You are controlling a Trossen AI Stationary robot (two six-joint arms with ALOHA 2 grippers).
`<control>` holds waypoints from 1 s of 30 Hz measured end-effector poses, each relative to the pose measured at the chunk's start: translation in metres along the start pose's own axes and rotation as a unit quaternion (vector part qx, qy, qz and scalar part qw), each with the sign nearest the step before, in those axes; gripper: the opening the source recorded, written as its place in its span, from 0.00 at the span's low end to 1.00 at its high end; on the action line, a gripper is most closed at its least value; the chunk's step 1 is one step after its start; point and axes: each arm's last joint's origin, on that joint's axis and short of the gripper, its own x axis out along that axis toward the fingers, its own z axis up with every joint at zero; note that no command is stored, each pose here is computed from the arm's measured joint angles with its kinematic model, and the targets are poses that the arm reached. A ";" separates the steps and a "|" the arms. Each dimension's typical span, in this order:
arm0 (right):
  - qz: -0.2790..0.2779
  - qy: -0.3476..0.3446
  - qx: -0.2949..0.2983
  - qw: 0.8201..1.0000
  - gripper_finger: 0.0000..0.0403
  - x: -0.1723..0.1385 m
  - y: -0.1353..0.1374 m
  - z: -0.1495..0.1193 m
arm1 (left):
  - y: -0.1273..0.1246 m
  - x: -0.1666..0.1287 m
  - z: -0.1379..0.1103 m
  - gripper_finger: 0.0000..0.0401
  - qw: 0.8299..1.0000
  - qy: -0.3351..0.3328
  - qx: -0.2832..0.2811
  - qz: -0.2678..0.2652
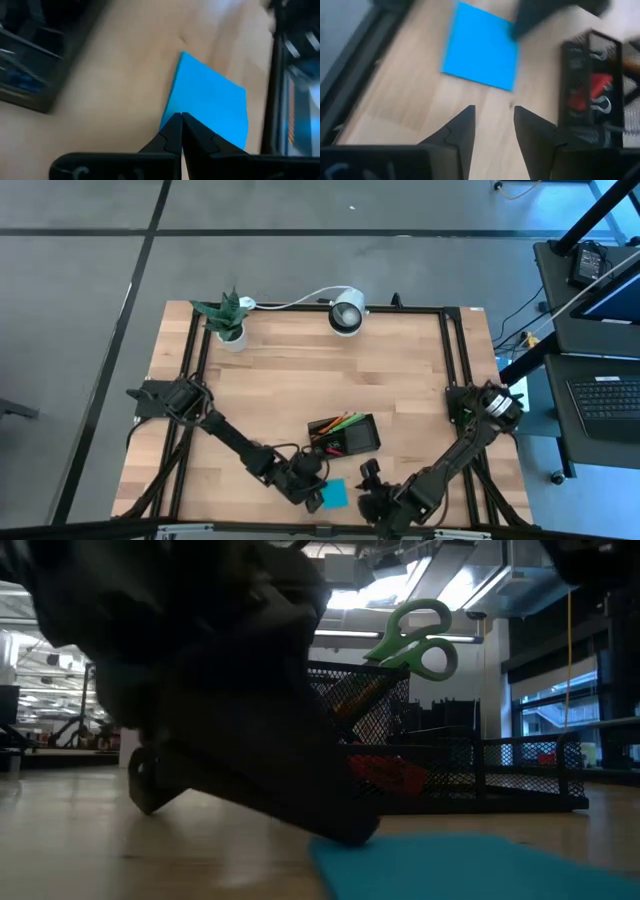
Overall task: Pick and place office supplies into organizer
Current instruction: Put the sticky notes into the desk organizer
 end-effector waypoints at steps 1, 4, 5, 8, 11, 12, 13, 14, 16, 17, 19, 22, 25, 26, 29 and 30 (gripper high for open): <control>0.002 -0.003 -0.016 1.000 0.34 0.000 0.003 0.000 | 0.001 0.000 0.001 0.01 1.000 -0.009 -0.009 0.008; 0.006 -0.004 -0.047 0.999 0.34 0.002 0.008 -0.002 | 0.005 0.001 0.003 0.00 0.999 -0.021 -0.031 0.027; 0.005 -0.005 -0.050 0.999 0.34 0.002 0.009 -0.002 | 0.005 0.001 0.004 0.00 0.998 -0.025 -0.037 0.032; -0.007 -0.010 -0.047 0.999 0.34 0.006 0.010 -0.002 | 0.006 0.001 0.004 0.01 0.997 -0.042 -0.046 0.038; -0.012 -0.016 -0.037 0.999 0.34 0.015 0.011 -0.001 | 0.006 0.001 0.005 0.01 0.997 -0.047 -0.053 0.039; -0.012 -0.020 -0.028 0.999 0.34 0.020 0.012 -0.001 | 0.006 0.001 0.006 0.00 0.997 -0.048 -0.056 0.039; -0.012 -0.023 -0.018 1.000 0.34 0.024 0.013 0.000 | 0.006 0.001 0.006 0.00 0.996 -0.049 -0.058 0.039; -0.012 -0.024 -0.013 1.000 0.34 0.028 0.014 -0.001 | 0.006 0.001 0.006 0.00 0.996 -0.049 -0.060 0.039; -0.013 -0.022 -0.002 1.000 0.34 0.037 0.016 -0.002 | 0.006 0.001 0.006 0.01 0.996 -0.050 -0.062 0.039; -0.014 -0.021 0.001 1.000 0.34 0.040 0.017 -0.003 | 0.006 0.001 0.006 0.01 0.996 -0.051 -0.062 0.040; -0.016 -0.016 0.002 1.000 0.34 0.046 0.019 -0.004 | 0.006 0.001 0.006 0.01 0.996 -0.052 -0.065 0.040; -0.019 -0.019 0.003 1.000 0.34 0.050 0.022 0.000 | 0.006 0.001 0.007 0.00 0.995 -0.054 -0.070 0.040; -0.028 -0.021 0.005 0.999 0.34 0.054 0.024 0.003 | 0.006 0.001 0.007 0.01 0.995 -0.054 -0.070 0.040; -0.031 -0.022 0.006 0.999 0.34 0.055 0.024 0.004 | 0.006 0.001 0.007 0.01 0.995 -0.054 -0.070 0.040; -0.047 -0.026 0.006 0.999 0.34 0.056 0.023 0.003 | 0.006 0.001 0.007 0.00 0.995 -0.054 -0.071 0.040; -0.051 -0.026 0.006 0.998 0.34 0.057 0.023 0.004 | 0.006 0.001 0.007 0.01 0.995 -0.054 -0.071 0.040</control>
